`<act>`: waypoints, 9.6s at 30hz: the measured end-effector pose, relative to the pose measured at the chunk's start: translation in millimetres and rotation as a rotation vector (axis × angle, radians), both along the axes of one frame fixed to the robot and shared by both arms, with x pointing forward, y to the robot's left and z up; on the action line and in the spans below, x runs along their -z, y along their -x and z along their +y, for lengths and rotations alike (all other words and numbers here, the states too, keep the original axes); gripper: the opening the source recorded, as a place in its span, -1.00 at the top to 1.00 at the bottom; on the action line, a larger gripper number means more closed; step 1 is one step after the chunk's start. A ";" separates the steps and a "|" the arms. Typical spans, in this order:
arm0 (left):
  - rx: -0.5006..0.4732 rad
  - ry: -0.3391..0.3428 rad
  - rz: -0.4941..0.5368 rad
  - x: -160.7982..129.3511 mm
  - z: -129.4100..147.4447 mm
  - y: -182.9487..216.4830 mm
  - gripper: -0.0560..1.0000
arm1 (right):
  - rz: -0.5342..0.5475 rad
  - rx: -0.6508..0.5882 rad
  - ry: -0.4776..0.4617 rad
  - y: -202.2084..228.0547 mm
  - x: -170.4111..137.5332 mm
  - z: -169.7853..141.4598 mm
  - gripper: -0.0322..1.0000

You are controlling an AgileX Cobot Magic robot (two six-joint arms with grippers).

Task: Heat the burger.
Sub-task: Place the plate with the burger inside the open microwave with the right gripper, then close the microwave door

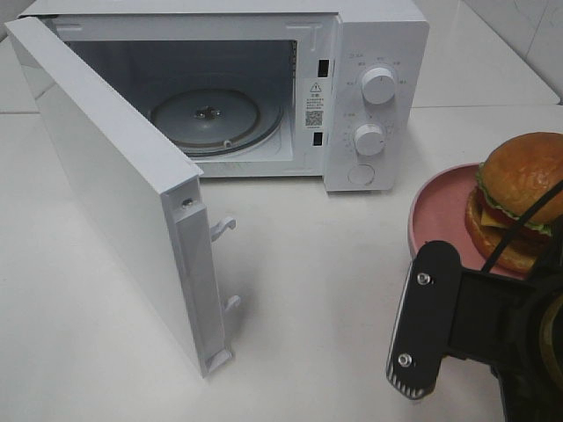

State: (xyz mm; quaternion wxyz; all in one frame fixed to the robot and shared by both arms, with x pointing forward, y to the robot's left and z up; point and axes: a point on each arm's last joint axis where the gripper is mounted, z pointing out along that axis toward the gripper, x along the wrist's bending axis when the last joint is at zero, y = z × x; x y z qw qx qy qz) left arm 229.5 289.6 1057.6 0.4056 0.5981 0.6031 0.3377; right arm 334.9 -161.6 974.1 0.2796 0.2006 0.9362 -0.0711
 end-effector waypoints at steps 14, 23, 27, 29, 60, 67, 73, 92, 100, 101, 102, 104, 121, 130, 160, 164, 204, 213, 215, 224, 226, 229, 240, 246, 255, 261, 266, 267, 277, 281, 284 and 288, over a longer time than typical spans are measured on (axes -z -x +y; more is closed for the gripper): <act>0.000 0.000 0.000 0.0 0.0 0.0 -0.80 | 0.043 -0.207 0.096 7.3 0.0 4.6 0.87; 0.000 0.000 0.000 0.0 0.0 0.0 -0.80 | 0.060 -0.364 0.139 6.0 0.1 8.8 0.87; 0.000 0.000 0.000 0.0 0.0 0.0 -0.80 | 0.074 -0.440 0.162 6.0 0.5 10.6 0.87; 0.000 0.000 0.000 0.0 0.0 0.0 -0.80 | 0.082 -0.492 0.194 5.6 0.3 10.7 0.87; 0.000 0.000 0.000 0.0 0.0 0.0 -0.80 | 0.043 -0.817 0.143 -40.6 2.0 11.3 0.87; 0.000 0.000 0.000 0.0 0.0 0.0 -0.80 | 0.031 -0.879 0.132 -57.7 1.9 3.3 0.87; 0.000 0.000 0.000 0.0 0.0 0.0 -0.80 | 0.052 -0.922 0.121 -68.5 4.6 -4.6 0.87; 0.000 0.000 0.000 0.0 0.0 0.0 -0.80 | 0.108 -1.002 0.092 -81.0 7.6 -23.6 0.87; 0.000 0.000 0.000 0.0 0.0 0.0 -0.80 | 0.094 -0.993 0.071 -92.3 1.3 -14.3 0.87; 0.000 0.000 0.000 0.0 0.0 0.0 -0.80 | 0.084 -0.990 0.064 -97.0 -1.5 -10.7 0.87; 0.000 0.000 0.000 0.0 0.0 0.0 -0.80 | 0.084 -0.990 0.064 -97.0 -1.5 -10.7 0.87; 0.000 0.000 0.000 0.0 0.0 0.0 -0.80 | 0.076 -0.991 0.061 -103.6 -3.6 -5.6 0.87; 0.000 0.000 0.000 0.0 0.0 0.0 -0.80 | 0.079 -1.070 0.064 -117.0 1.4 29.1 0.87; 0.000 0.000 0.000 0.0 0.0 0.0 -0.80 | 0.091 -1.088 0.068 -130.4 5.0 47.1 0.87; 0.000 0.000 0.000 0.0 0.0 0.0 -0.80 | 0.203 -1.091 0.071 -181.7 3.3 99.7 0.87; 0.000 0.000 0.000 0.0 0.0 0.0 -0.80 | 0.203 -1.083 0.068 -190.8 2.9 107.6 0.87; 0.000 0.000 0.000 0.0 0.0 0.0 -0.80 | 0.106 -0.921 0.024 -267.6 16.6 168.1 0.87; -0.001 -0.001 0.000 0.0 0.1 0.0 -0.80 | 0.077 -0.859 0.014 -286.2 25.0 181.1 0.87; -0.001 -0.001 0.000 0.0 0.1 0.0 -0.80 | 0.077 -0.840 0.012 -289.6 28.8 183.1 0.87; -0.002 -0.003 0.000 0.0 0.3 0.0 -0.80 | 0.069 -0.777 -0.011 -302.5 37.7 182.0 0.87; -0.002 -0.003 0.000 0.0 0.3 0.0 -0.80 | 0.067 -0.772 -0.011 -303.7 37.1 180.9 0.86; -0.005 -0.007 0.000 0.1 0.6 0.0 -0.80 | 0.066 -0.771 -0.011 -304.1 37.0 180.5 0.85; -0.006 -0.008 0.000 0.1 0.8 0.0 -0.80 | 0.016 -0.721 -0.056 -307.5 31.7 183.0 0.45; -0.006 -0.008 0.000 0.1 0.8 0.0 -0.80 | 0.023 -0.688 -0.075 -306.9 32.1 182.6 0.12; -0.006 -0.009 0.000 0.1 0.9 0.0 -0.80 | 0.030 -0.645 -0.114 -301.2 31.9 179.2 -0.23; -0.006 -0.009 0.000 0.1 0.9 0.0 -0.80 | 0.016 -0.653 -0.132 -295.6 28.5 175.9 -0.29; -0.006 -0.009 0.000 0.1 0.9 0.0 -0.80 | -0.006 -0.667 -0.149 -286.0 21.5 169.3 -0.30; -0.006 -0.009 0.000 0.1 0.9 0.0 -0.80 | -0.006 -0.667 -0.149 -286.0 21.5 169.3 -0.30; -0.006 -0.009 0.000 0.1 0.9 0.0 -0.80 | -0.038 -0.696 -0.175 -261.3 13.4 151.3 -0.43; -0.006 -0.009 0.000 0.1 0.9 0.0 -0.80 | -0.034 -0.697 -0.175 -251.3 7.4 143.0 -0.45; -0.006 -0.009 0.000 0.1 0.9 0.0 -0.80 | -0.032 -0.699 -0.174 -244.4 4.0 137.4 -0.46; -0.006 -0.009 0.000 0.1 0.9 0.0 -0.80 | -0.036 -0.701 -0.176 -238.1 -0.6 132.1 -0.46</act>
